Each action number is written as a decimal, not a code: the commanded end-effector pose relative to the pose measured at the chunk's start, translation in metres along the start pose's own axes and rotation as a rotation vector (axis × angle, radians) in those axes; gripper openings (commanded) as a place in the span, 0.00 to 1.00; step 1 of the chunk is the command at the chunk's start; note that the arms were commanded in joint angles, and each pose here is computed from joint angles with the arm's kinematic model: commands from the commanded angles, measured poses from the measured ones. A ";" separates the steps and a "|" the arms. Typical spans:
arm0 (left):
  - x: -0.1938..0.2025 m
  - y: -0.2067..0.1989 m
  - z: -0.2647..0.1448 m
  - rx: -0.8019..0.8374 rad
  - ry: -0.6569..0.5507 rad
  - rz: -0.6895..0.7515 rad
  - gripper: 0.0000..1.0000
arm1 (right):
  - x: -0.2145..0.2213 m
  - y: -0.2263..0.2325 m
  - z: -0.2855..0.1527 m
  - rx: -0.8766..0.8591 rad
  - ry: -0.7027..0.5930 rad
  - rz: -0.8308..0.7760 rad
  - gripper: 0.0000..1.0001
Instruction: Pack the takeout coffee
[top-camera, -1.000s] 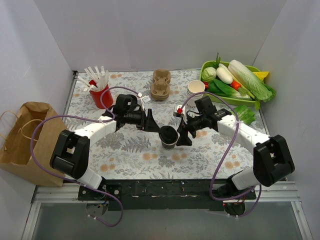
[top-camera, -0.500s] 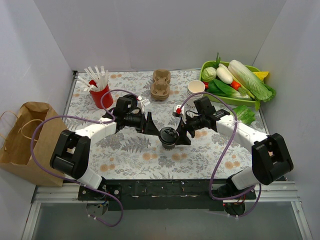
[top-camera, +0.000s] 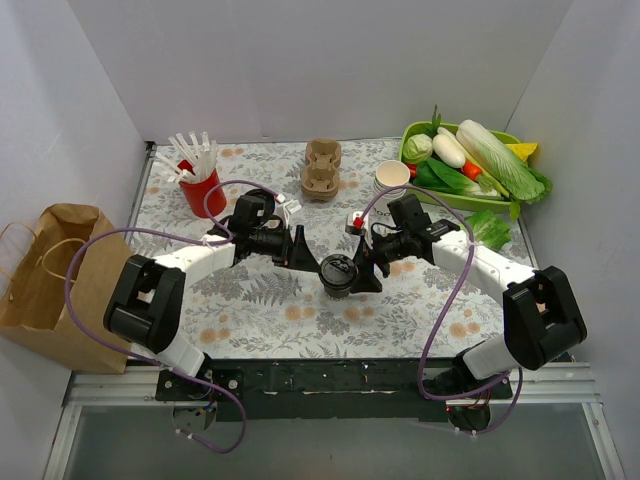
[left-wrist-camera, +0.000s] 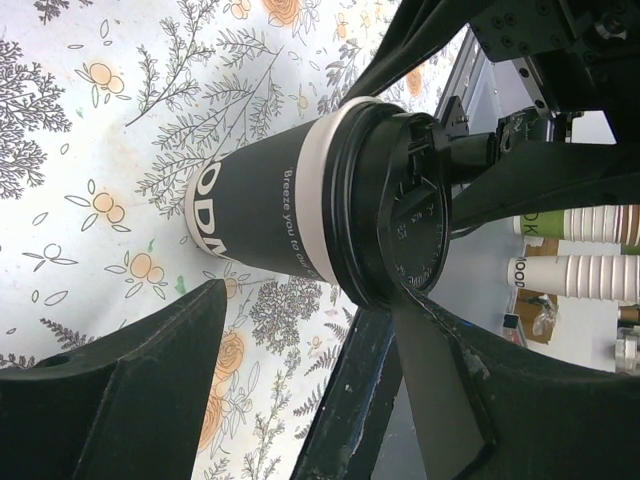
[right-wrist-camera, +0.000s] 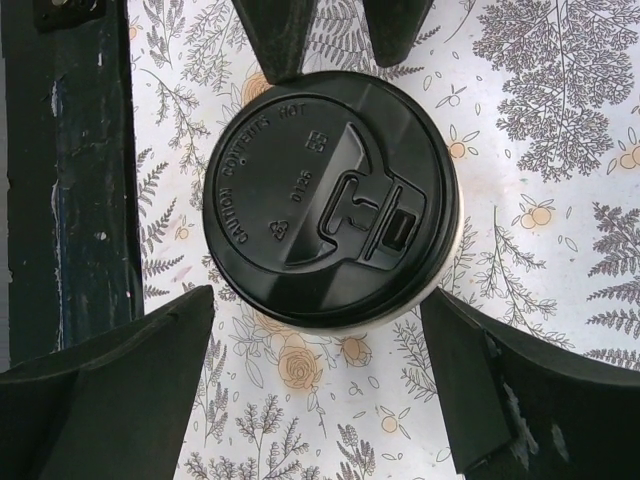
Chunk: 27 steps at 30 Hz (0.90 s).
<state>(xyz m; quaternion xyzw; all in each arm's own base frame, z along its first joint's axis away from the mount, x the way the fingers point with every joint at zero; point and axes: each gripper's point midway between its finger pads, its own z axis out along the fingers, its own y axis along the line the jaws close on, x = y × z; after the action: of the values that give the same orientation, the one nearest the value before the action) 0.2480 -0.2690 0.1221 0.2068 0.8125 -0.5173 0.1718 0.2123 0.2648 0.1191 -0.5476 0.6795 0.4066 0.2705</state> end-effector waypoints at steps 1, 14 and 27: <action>0.000 0.000 0.004 0.021 0.004 0.010 0.66 | -0.005 0.006 0.003 -0.039 -0.024 -0.013 0.91; -0.010 -0.004 0.005 0.041 -0.010 0.008 0.66 | -0.009 0.003 0.001 -0.019 -0.026 0.009 0.93; -0.007 0.000 0.007 0.037 -0.005 -0.001 0.66 | -0.011 0.001 -0.019 -0.002 -0.054 0.145 0.98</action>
<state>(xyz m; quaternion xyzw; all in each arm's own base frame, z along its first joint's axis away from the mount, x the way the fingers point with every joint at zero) 0.2511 -0.2726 0.1157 0.1958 0.8123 -0.5255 0.1603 0.2144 0.2529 0.1180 -0.5083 0.7102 0.4171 0.2516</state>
